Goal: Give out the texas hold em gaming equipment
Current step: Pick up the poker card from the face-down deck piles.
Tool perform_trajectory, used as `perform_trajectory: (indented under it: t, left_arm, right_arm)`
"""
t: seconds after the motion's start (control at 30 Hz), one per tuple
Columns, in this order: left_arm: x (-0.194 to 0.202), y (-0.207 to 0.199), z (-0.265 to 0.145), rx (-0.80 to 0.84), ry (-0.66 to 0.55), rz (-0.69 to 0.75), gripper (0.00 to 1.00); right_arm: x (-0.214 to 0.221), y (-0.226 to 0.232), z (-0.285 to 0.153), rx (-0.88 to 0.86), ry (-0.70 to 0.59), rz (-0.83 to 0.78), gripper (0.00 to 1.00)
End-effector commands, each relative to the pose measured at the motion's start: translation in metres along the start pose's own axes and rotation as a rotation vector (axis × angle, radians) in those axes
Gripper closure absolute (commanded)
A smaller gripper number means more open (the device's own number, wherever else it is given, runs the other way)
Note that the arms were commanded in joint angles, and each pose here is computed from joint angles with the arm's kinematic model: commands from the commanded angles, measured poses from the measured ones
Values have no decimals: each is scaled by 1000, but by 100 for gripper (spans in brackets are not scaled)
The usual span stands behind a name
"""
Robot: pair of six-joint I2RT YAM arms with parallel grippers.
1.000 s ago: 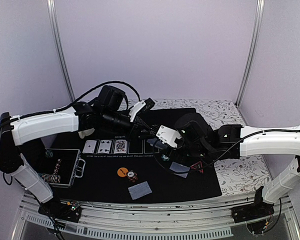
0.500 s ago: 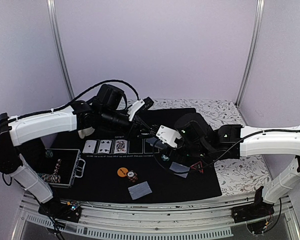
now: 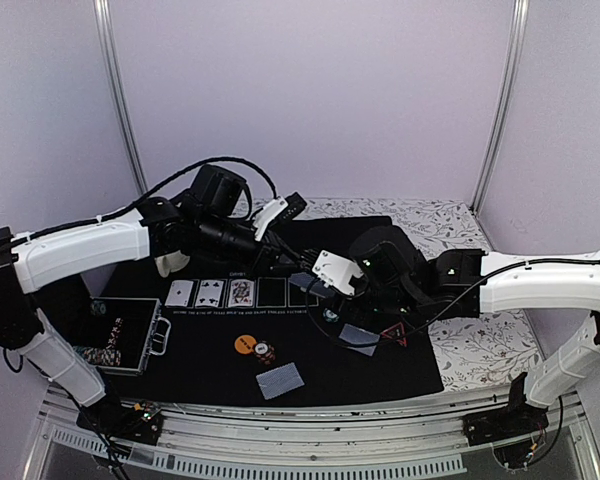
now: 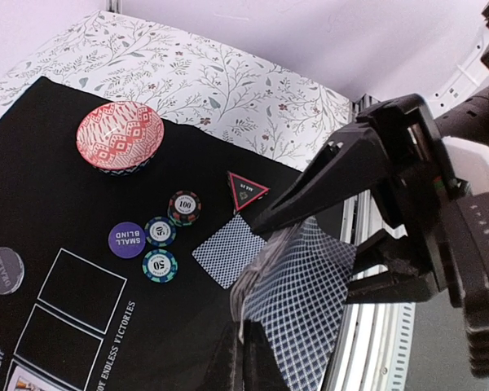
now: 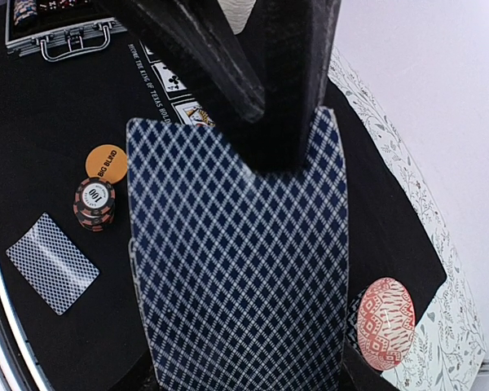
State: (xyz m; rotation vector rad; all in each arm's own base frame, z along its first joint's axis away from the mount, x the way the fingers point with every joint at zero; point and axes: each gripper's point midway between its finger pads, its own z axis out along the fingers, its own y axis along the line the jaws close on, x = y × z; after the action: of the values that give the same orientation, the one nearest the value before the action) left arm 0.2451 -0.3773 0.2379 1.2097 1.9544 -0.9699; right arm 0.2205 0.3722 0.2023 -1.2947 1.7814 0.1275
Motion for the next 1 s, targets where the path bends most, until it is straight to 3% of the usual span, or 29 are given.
perform_trajectory:
  t: [0.0, 0.07, 0.4, 0.73, 0.97]
  left_arm:
    - [-15, -6, -16, -6, -28, 36, 100]
    - [-15, -8, -17, 2, -31, 43, 99]
    - [-6, -2, -3, 10, 8, 7, 73]
    - [-9, -5, -9, 6, -1, 10, 61]
    - [-26, 7, -30, -44, -54, -25, 26]
  right_arm:
    - [-6, -3, -3, 9, -30, 8, 50]
    - [-4, -2, -2, 7, -27, 6, 50]
    - [-7, -3, -5, 10, -38, 9, 50]
    - [-6, -3, -4, 9, -34, 8, 50]
    - [-6, -4, -5, 10, -36, 9, 50]
